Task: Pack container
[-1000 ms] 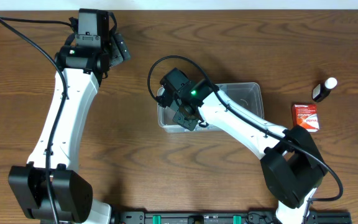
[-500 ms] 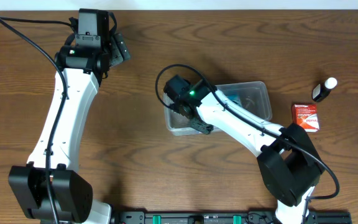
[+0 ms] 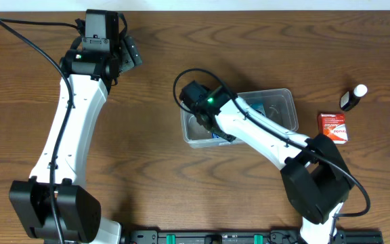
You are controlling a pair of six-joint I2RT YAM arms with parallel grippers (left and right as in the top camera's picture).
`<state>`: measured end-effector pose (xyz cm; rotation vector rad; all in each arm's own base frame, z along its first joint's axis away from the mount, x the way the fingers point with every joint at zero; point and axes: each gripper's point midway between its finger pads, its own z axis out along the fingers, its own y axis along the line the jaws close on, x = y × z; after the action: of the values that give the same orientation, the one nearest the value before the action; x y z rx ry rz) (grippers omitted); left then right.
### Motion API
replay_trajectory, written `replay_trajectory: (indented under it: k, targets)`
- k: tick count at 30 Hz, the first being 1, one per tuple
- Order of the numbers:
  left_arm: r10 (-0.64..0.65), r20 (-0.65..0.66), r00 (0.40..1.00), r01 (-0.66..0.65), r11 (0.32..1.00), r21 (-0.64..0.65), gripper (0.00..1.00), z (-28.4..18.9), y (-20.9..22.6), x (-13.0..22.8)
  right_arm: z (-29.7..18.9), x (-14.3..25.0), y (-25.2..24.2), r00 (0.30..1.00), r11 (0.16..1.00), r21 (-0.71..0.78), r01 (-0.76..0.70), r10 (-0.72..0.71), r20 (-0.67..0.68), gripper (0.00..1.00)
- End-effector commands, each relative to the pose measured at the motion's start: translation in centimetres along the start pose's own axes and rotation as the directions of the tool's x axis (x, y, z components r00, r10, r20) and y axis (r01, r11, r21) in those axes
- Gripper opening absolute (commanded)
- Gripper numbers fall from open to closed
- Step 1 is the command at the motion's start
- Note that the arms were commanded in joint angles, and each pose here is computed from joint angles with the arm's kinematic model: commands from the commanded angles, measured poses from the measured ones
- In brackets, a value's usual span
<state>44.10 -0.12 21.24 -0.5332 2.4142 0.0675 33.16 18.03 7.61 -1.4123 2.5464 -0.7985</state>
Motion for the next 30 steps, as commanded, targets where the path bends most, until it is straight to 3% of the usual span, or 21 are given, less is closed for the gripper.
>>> replay_trajectory:
  k: [1, 7, 16, 30]
  targets:
    - [0.015, 0.015, 1.0, -0.015, 1.0, -0.006, 0.98, -0.4, 0.1, -0.5, 0.9, 1.0, -1.6, 0.988, 0.988, 0.008, -0.153, 0.154, -0.025, 0.01]
    - [0.014, 0.015, 1.0, -0.014, 1.0, -0.006, 0.98, -0.4, 0.1, -0.5, 1.1, -0.1, 0.9, 0.973, 0.943, -0.252, -0.219, 0.231, 0.017, 0.01]
    - [0.014, 0.015, 1.0, -0.014, 1.0, -0.006, 0.98, -0.4, 0.1, -0.5, 2.1, 0.1, -1.0, 0.941, 0.911, -0.253, -0.326, 0.338, 0.008, 0.01]
    - [0.015, 0.015, 1.0, -0.014, 1.0, -0.006, 0.98, -0.4, 0.1, -0.5, -0.9, -2.0, -0.9, 0.914, 0.88, -0.35, -0.32, 0.384, 0.129, 0.01]
